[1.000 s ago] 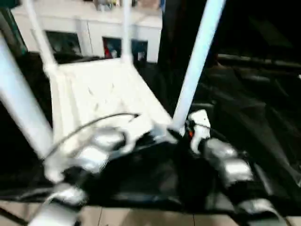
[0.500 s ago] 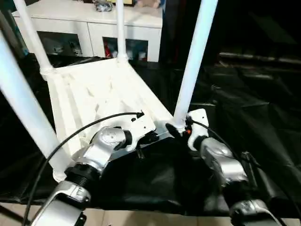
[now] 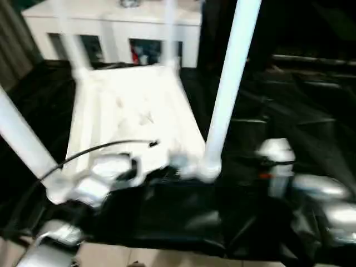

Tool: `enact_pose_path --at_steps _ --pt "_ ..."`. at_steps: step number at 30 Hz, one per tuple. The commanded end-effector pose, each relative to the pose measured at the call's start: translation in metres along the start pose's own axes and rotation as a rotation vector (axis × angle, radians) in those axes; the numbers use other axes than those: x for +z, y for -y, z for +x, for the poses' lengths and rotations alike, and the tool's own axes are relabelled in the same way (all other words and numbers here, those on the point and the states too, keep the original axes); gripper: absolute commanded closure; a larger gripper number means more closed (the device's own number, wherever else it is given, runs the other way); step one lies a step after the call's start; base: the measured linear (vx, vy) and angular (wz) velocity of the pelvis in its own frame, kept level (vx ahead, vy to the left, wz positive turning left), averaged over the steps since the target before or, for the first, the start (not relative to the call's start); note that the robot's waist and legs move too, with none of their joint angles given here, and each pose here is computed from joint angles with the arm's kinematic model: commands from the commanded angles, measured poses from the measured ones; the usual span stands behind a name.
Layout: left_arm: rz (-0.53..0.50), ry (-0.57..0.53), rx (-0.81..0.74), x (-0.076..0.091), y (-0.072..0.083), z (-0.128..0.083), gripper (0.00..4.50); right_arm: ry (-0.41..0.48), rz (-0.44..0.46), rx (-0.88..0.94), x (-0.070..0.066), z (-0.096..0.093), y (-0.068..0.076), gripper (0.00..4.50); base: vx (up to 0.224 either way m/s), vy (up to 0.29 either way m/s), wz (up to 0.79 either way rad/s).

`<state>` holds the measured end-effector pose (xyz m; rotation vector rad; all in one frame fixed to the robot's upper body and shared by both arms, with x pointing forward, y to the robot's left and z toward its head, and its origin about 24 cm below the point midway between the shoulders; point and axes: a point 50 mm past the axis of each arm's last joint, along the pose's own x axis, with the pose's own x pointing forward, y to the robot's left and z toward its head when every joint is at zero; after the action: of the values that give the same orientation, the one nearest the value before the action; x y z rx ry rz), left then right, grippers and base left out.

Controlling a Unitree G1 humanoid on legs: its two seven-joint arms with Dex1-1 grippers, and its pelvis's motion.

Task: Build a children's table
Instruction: Rotate leg to tighten

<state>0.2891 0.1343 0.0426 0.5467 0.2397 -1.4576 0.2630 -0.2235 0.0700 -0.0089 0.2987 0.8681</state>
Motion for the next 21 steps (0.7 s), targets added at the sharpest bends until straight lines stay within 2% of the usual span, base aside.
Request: enact_pose_path --at_steps 1,4,9,10,11,13,14,17,18,21 --pt "0.096 0.057 -0.137 0.016 0.012 0.012 4.5 0.023 0.01 -0.089 0.004 -0.013 0.012 0.59 0.0 0.0 0.0" --pt "0.139 0.068 -0.168 0.021 0.015 0.014 4.5 0.023 0.006 -0.176 0.005 -0.018 0.021 0.59 0.0 0.0 0.0" --pt "0.161 0.084 -0.159 0.021 0.012 0.012 4.5 0.01 -0.002 -0.23 -0.001 -0.003 0.02 0.59 0.0 0.0 0.0" --pt "0.156 0.088 -0.157 0.02 0.011 0.011 4.21 0.001 -0.009 -0.249 -0.003 0.0 0.021 0.57 0.0 0.0 0.0" --pt "0.159 0.086 -0.148 0.02 0.011 0.009 4.21 0.003 -0.001 -0.258 -0.004 0.003 0.02 0.57 0.0 0.0 0.0" --pt "0.142 0.105 -0.094 0.019 0.008 0.001 4.21 0.012 0.0 -0.3 -0.006 0.013 0.02 0.57 0.0 0.0 0.0" --pt "0.132 0.125 -0.051 0.021 0.006 -0.005 3.84 0.035 0.016 -0.309 -0.004 0.017 0.019 0.57 0.0 0.0 0.0" --pt "0.11 0.171 0.02 0.025 0.002 -0.012 3.67 0.061 0.024 -0.338 -0.003 0.022 0.018 0.57 0.0 0.0 0.0" --pt "0.069 0.232 0.128 0.031 -0.004 -0.023 3.52 0.087 0.031 -0.382 0.0 0.025 0.018 0.57 0.0 0.0 0.0" --pt "-0.005 0.318 0.275 0.037 -0.013 -0.038 3.35 0.118 0.048 -0.466 0.002 0.029 0.018 0.57 0.0 0.0 0.0"
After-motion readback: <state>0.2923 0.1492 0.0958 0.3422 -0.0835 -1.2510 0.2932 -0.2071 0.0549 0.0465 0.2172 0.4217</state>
